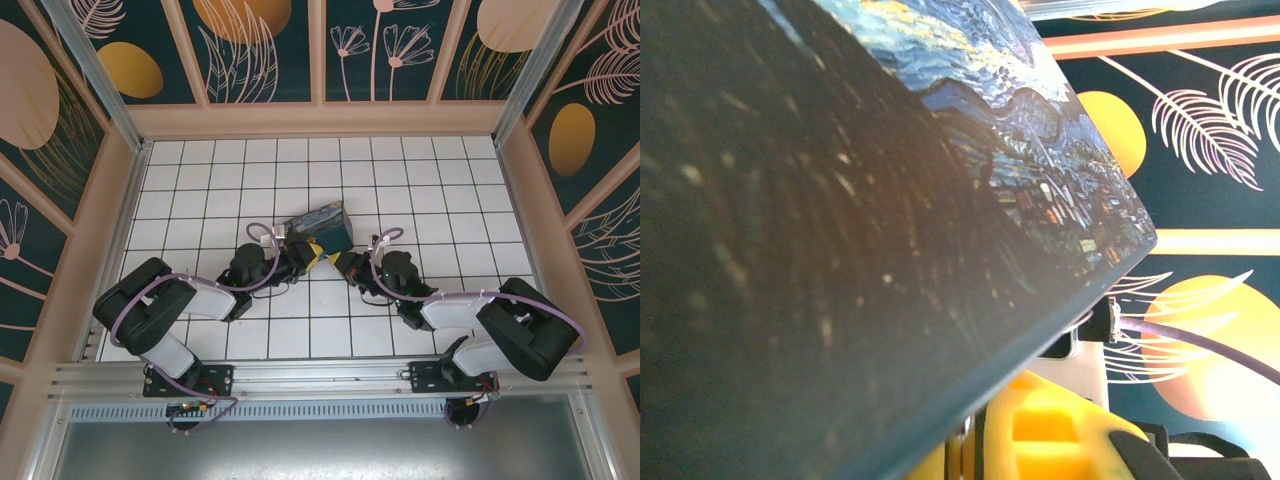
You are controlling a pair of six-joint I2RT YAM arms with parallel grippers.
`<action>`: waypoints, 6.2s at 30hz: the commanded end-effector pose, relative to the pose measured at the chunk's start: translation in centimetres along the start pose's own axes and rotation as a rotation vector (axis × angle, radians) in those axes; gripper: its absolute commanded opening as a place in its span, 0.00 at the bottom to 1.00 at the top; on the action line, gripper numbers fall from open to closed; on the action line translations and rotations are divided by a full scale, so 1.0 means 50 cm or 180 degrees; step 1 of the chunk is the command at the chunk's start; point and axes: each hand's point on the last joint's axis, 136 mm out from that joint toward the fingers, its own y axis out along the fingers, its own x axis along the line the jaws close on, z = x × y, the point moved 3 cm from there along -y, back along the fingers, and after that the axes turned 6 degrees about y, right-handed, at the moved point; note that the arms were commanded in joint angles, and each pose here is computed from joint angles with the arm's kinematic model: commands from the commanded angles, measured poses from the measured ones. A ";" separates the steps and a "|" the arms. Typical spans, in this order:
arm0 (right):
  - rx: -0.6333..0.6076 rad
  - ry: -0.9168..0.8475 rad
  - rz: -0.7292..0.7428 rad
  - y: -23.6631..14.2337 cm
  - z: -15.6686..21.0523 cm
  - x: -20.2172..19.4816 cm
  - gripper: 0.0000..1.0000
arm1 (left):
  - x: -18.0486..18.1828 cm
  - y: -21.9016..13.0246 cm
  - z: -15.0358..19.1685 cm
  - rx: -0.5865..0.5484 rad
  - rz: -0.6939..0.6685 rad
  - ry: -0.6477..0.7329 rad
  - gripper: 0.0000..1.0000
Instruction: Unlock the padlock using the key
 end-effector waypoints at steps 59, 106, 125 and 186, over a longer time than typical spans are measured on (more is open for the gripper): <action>-0.0102 -0.3121 0.1965 0.061 0.024 -0.061 0.53 | 0.076 0.014 -0.020 0.0519 -0.0744 0.0651 0.00; -0.0508 -0.3480 0.2264 0.098 0.002 -0.079 0.32 | 0.065 0.020 -0.017 0.0704 -0.0675 0.0696 0.00; -0.0021 -0.2794 0.1101 0.072 0.028 -0.004 0.50 | 0.098 0.014 -0.009 0.0719 -0.0791 0.0655 0.02; 0.0262 -0.2106 0.1156 0.102 -0.059 -0.142 0.41 | 0.005 0.011 -0.209 0.0064 -0.1934 0.1795 0.81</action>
